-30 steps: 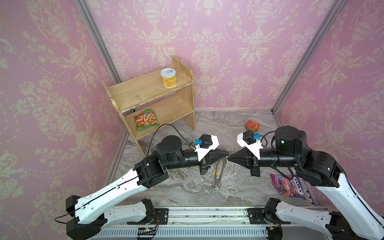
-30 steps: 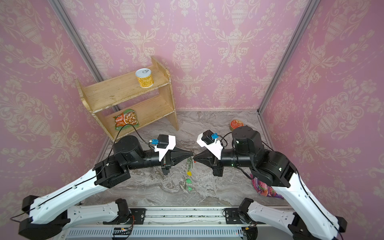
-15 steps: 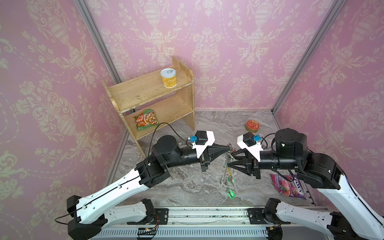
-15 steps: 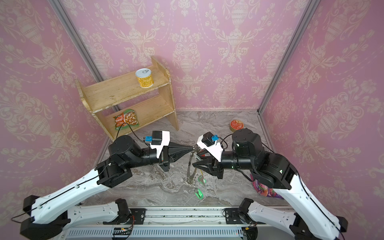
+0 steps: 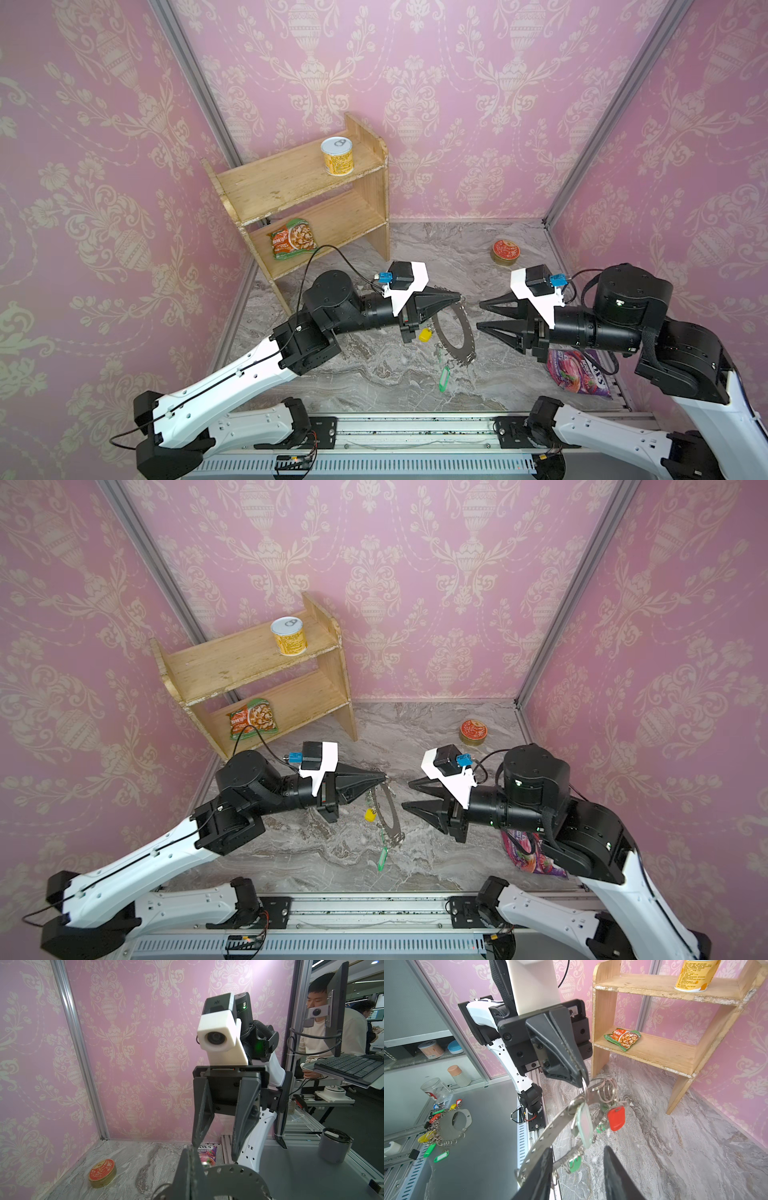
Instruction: Put the keys on the keyring
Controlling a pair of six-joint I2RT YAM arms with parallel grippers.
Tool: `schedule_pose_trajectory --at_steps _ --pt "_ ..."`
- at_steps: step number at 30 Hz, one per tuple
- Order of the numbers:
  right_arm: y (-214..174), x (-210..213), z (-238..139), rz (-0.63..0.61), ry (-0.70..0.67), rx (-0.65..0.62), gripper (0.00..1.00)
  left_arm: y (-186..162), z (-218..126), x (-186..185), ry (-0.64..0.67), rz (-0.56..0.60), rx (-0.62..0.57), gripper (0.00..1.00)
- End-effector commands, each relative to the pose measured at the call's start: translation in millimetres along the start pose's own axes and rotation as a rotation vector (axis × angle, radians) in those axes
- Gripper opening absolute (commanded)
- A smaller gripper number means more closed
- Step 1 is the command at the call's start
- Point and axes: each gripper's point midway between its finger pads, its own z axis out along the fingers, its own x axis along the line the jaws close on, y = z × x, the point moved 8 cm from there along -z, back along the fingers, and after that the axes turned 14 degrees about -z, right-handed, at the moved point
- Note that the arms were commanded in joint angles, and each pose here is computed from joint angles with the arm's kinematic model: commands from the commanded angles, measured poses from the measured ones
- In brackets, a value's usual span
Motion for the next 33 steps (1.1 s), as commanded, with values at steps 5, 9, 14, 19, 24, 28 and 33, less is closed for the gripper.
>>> schedule_pose_trajectory --at_steps 5,9,14,19,24,28,33 --pt "15 -6 6 -0.020 -0.015 -0.093 0.34 13 -3 -7 -0.062 0.010 -0.057 0.00" --pt "17 -7 14 -0.016 0.009 -0.107 0.27 14 -3 -8 -0.069 0.009 -0.062 0.00" --pt "15 -7 23 -0.003 0.042 -0.103 0.22 15 -3 -8 -0.070 0.013 -0.071 0.00" --pt "12 -7 27 0.008 0.055 -0.102 0.18 17 -2 -9 -0.075 0.015 -0.076 0.00" --pt "10 -7 29 0.013 0.054 -0.103 0.15 17 -1 -8 -0.077 0.010 -0.071 0.00" --pt "11 -7 26 0.007 0.044 -0.120 0.16 16 0 -8 -0.078 0.008 -0.067 0.00" --pt "13 -6 22 0.001 0.033 -0.130 0.18 15 -1 -7 -0.071 0.009 -0.064 0.00"
